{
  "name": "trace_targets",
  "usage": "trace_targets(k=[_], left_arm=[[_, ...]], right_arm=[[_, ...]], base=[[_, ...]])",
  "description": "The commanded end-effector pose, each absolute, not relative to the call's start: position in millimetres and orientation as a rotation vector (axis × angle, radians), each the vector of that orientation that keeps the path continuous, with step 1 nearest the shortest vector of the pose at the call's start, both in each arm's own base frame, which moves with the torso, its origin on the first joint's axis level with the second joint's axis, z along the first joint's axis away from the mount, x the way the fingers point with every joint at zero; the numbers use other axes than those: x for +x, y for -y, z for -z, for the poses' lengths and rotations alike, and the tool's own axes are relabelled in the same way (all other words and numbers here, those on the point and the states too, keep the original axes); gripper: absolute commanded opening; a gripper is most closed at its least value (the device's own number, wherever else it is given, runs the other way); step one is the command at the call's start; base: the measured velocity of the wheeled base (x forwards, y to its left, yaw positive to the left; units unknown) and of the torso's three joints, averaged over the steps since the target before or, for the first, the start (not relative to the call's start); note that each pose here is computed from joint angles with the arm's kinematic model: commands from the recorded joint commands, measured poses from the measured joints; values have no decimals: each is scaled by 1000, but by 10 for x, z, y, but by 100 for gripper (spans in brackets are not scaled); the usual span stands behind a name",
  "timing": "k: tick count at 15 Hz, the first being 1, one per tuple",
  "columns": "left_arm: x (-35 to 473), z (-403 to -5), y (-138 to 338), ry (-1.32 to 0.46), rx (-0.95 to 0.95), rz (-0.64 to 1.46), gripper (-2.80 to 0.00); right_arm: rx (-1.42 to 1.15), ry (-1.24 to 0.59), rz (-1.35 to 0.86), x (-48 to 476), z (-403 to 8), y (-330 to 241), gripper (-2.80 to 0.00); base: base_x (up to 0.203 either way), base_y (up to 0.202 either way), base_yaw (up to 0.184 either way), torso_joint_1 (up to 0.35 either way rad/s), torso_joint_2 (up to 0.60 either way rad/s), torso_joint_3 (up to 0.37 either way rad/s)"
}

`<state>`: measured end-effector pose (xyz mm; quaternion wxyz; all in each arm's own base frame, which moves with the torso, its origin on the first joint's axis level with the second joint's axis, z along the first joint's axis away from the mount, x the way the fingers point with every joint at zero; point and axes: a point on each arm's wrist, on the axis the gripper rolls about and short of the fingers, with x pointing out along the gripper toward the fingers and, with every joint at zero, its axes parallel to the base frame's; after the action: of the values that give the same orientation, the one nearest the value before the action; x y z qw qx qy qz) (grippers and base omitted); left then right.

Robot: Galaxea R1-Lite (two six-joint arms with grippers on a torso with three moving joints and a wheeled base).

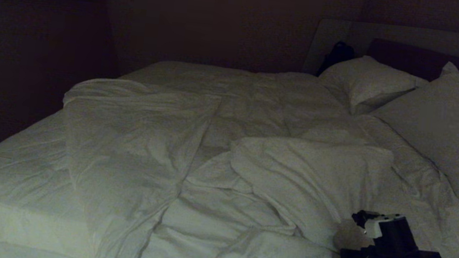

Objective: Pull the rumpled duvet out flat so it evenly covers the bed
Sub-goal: Flatten the corners of the folded blanket

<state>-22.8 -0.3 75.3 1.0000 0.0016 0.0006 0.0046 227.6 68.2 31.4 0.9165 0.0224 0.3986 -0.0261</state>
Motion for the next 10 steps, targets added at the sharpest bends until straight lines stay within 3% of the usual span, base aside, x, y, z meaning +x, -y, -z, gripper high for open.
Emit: trace_targets(k=[1,10], left_arm=[[-229,-757,3,0,3,-9,-280],[-228,-753,3,-2,3,-9,-280]], right_arm=[[66,-773,49,2339,-253,-704,0],[93,-672,30,2349,-444,-714,0]], base=[[0,0,0,0,0,0],[0,0,0,0,0,0]])
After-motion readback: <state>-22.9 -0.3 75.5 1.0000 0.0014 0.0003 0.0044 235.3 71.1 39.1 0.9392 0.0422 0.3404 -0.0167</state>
